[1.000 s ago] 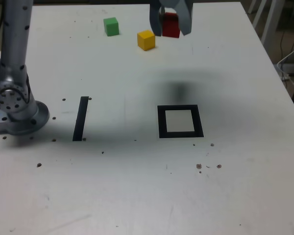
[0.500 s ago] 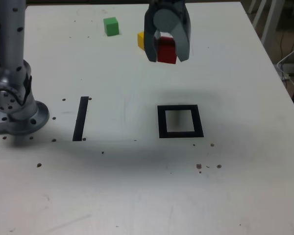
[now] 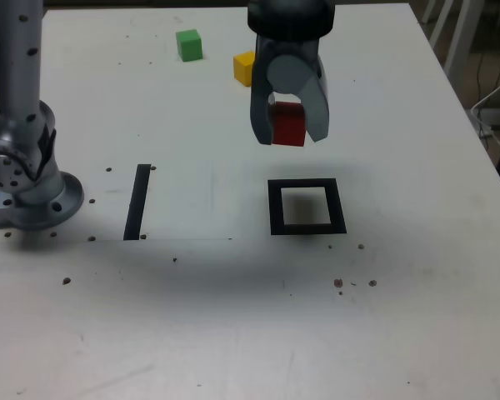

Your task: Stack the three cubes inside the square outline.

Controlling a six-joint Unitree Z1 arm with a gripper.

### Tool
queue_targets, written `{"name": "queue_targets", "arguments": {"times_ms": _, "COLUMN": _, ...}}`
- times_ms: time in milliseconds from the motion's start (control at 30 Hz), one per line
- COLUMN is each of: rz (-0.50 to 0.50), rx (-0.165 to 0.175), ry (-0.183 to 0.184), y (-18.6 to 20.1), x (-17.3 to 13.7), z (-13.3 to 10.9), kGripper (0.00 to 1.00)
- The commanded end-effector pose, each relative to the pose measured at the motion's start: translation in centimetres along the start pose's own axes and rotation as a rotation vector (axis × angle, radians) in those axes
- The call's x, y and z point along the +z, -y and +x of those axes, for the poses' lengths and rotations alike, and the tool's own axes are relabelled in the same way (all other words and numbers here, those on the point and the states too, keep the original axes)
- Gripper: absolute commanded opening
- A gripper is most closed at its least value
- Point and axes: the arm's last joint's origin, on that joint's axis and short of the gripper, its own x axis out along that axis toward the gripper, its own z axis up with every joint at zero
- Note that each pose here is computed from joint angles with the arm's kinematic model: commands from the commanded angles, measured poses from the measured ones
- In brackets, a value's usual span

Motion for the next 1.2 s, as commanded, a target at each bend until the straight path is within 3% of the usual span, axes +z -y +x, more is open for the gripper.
{"name": "queue_targets", "arguments": {"times_ms": 0, "rz": 0.001, "rx": 0.0, "ry": 0.01, "y": 0.2, "x": 0.0, "z": 0.4, "kGripper": 0.31}}
{"name": "queue_targets", "arguments": {"times_ms": 700, "rz": 0.006, "rx": 0.002, "ry": 0.03, "y": 4.1, "x": 0.0, "z": 4.5, "kGripper": 0.31}}
{"name": "queue_targets", "arguments": {"times_ms": 1167, "rz": -0.012, "rx": 0.006, "ry": 0.037, "y": 4.1, "x": 1.7, "z": 7.2, "kGripper": 0.31}}
